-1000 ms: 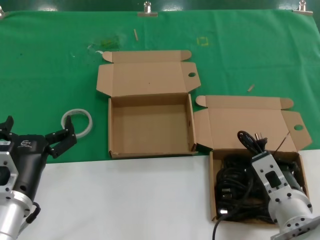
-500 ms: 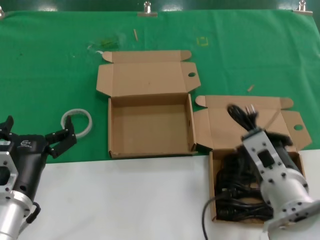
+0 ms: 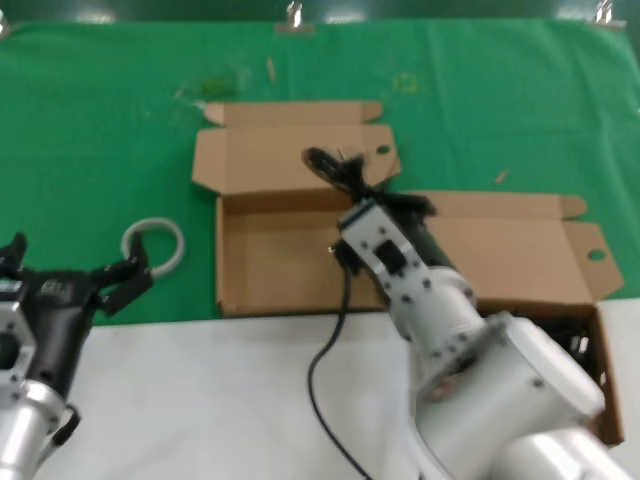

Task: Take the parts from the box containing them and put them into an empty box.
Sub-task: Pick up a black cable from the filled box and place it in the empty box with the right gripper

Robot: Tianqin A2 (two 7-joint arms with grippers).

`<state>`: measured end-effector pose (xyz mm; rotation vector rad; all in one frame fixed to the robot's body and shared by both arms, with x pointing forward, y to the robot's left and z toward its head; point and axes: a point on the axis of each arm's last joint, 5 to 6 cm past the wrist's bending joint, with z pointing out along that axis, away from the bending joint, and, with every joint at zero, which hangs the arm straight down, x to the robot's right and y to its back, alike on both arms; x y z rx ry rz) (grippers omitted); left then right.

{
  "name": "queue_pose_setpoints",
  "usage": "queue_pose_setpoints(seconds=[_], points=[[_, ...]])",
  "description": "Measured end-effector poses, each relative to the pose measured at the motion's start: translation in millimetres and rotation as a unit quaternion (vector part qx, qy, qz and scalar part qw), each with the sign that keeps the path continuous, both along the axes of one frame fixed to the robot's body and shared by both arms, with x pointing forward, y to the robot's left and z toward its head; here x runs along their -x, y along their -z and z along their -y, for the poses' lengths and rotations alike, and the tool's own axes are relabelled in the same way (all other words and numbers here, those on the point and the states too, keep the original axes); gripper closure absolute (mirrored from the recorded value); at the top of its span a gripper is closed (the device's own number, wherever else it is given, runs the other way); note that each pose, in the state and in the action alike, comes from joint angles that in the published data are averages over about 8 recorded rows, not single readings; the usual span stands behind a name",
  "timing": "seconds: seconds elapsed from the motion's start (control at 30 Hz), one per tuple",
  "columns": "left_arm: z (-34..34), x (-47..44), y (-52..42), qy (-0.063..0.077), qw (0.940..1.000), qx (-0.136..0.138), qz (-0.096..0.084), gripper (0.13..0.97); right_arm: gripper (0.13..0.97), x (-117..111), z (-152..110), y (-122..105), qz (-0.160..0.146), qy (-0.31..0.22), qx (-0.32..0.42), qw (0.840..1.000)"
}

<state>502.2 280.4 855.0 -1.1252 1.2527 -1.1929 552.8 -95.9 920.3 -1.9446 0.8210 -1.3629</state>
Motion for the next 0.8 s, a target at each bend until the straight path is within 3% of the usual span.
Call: queue_pose_setpoints(seconds=[0.33, 0.8], points=[[0.0, 0.0, 0.0, 0.000, 1.0000, 0.000, 0.000, 0.132, 0.895, -36.7, -41.7, 27.4, 0.004, -0.086, 0.032, 0.996], [0.0, 0.0, 0.0, 0.000, 1.0000, 0.000, 0.000, 0.132, 0.895, -59.9, -46.1, 56.3, -0.016, -0.117, 0.046, 0.992]])
